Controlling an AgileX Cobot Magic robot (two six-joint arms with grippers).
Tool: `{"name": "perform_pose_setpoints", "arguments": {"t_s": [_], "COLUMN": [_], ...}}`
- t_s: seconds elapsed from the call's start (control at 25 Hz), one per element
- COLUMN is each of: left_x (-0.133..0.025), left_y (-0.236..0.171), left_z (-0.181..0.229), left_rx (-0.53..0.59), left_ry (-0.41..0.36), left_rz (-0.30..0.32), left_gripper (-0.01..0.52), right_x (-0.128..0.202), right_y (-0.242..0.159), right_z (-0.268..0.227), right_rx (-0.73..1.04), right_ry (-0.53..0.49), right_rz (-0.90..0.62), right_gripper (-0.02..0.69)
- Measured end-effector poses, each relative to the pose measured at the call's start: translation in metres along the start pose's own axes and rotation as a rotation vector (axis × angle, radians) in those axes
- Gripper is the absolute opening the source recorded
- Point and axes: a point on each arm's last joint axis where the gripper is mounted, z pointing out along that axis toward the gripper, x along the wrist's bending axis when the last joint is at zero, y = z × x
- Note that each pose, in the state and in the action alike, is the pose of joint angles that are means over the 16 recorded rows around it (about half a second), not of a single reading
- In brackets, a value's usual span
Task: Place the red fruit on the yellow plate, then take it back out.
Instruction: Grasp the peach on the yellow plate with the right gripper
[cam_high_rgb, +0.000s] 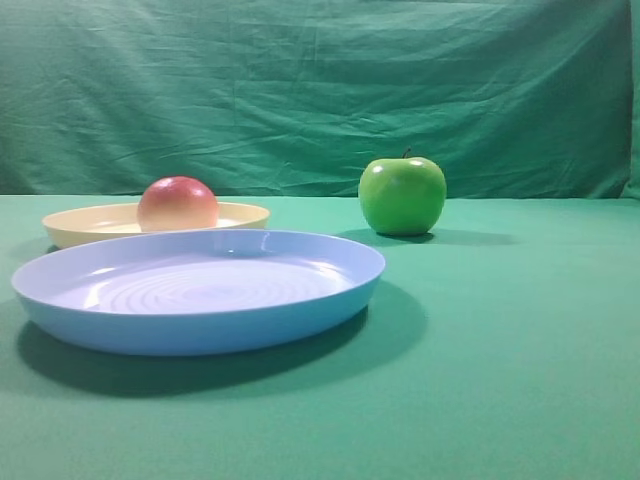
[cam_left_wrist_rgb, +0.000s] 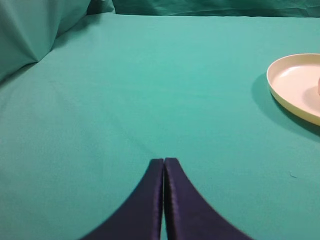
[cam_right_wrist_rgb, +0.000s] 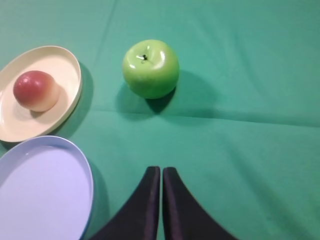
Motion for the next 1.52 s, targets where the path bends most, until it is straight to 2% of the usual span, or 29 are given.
{"name": "perform_pose_setpoints", "arguments": {"t_s": [0.16,0.36,0.64,0.76,0.96,1.32,1.52], "left_x": [0.000,0.000,0.000,0.000,0.000,0.000,0.000], "left_y": [0.000,0.000,0.000,0.000,0.000,0.000,0.000], "left_z": [0.000,0.000,0.000,0.000,0.000,0.000,0.000], "left_rx": [0.000,0.000,0.000,0.000,0.000,0.000,0.000], "left_ry": [0.000,0.000,0.000,0.000,0.000,0.000,0.000], "left_rz": [0.000,0.000,0.000,0.000,0.000,0.000,0.000], "left_gripper": [0.000,0.000,0.000,0.000,0.000,0.000,0.000], "right_x": [0.006,0.023,0.061,0.080,0.105,0.137,0.149], "right_y": [0.011,0.032,0.068,0.081,0.098,0.103,0.092], "right_z": [0.005,0.022,0.068,0.094,0.136,0.206,0.240], "right_rx": [0.023,0.096,0.213,0.238,0.244,0.240,0.247], "right_ry": [0.029,0.074,0.140,0.160,0.190,0.249,0.277], "right_rz": [-0.033,-0.152,-0.349,-0.409,-0.471,-0.549,-0.573], "right_gripper": [0.000,0.000,0.006,0.037,0.166,0.520,0.640]}}
